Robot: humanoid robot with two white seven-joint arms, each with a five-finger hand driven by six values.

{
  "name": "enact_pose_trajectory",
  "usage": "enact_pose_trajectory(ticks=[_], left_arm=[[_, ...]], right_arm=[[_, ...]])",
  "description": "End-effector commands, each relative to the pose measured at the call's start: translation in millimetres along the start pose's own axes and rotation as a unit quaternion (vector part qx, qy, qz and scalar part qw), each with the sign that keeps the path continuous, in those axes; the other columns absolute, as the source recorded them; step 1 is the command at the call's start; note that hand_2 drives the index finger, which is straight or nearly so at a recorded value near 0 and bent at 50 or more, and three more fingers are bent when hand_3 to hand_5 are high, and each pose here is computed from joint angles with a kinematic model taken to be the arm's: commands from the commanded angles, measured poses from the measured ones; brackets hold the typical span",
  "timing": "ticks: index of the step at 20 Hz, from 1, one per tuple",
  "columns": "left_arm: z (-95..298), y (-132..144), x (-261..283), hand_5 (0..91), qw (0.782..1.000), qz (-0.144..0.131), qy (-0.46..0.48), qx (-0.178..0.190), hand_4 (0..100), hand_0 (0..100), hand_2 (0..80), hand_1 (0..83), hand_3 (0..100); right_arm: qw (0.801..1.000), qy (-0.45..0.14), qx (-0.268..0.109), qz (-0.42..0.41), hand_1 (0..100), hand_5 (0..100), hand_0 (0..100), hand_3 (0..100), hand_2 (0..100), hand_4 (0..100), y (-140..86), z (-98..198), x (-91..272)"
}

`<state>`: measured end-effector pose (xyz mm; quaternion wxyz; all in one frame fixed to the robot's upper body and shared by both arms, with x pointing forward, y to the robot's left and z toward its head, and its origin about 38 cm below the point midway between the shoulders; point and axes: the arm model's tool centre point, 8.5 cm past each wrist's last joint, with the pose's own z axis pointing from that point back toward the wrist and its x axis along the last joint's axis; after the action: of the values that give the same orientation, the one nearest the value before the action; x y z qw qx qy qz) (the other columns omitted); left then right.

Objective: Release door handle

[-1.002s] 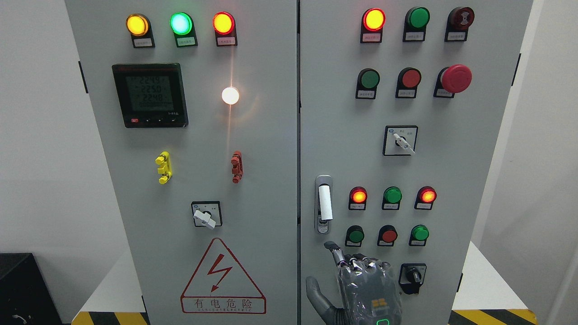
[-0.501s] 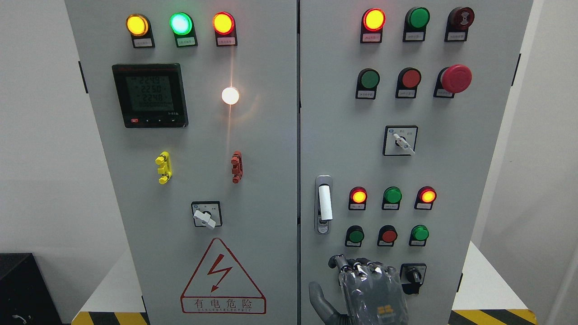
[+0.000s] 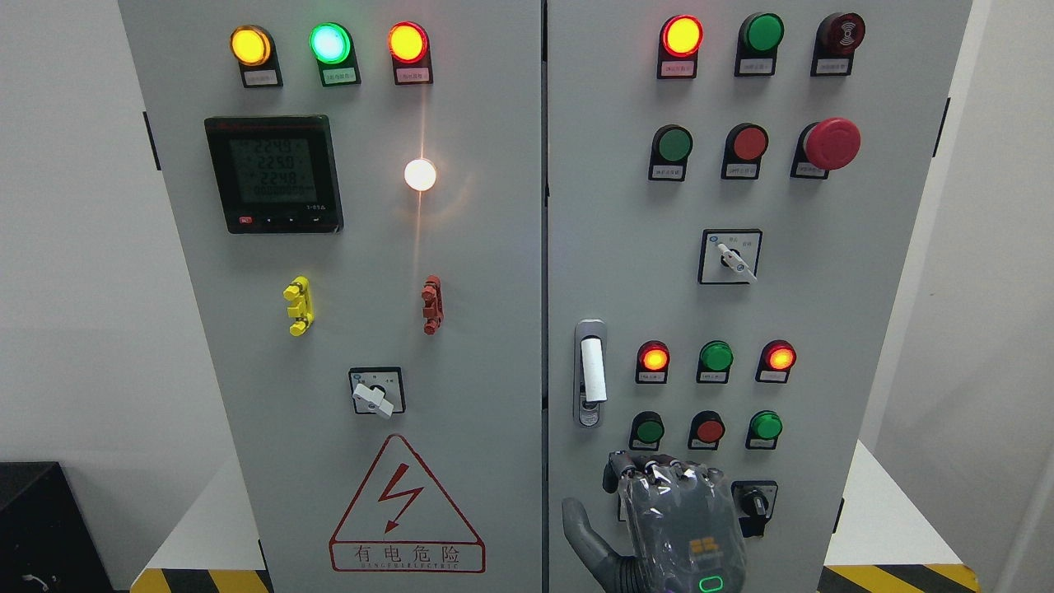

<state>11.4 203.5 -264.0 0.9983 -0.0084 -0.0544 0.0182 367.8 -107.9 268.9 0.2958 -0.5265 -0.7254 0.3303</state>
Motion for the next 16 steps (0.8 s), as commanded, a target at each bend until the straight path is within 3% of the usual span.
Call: enact_pose_trajectory(ticks=[1,16], left_arm=[[-0.1,1.0,6.8,0.0,1.000,-0.002,0.002,0.002,0,12,0.0,55.6,0],[-0.1,1.0,6.8,0.0,1.000,-0.002,0.002,0.002,0,12,0.0,55.6,0]], right_arm=[[1.000,-0.002,-0.004,0.001,28,100,33,100,97,100,-6.9,-10.6,0.9],[1.000,0.014,-0.007,0.015,29,100,28,100,98,100,-1.2,-46.8,-4.4]])
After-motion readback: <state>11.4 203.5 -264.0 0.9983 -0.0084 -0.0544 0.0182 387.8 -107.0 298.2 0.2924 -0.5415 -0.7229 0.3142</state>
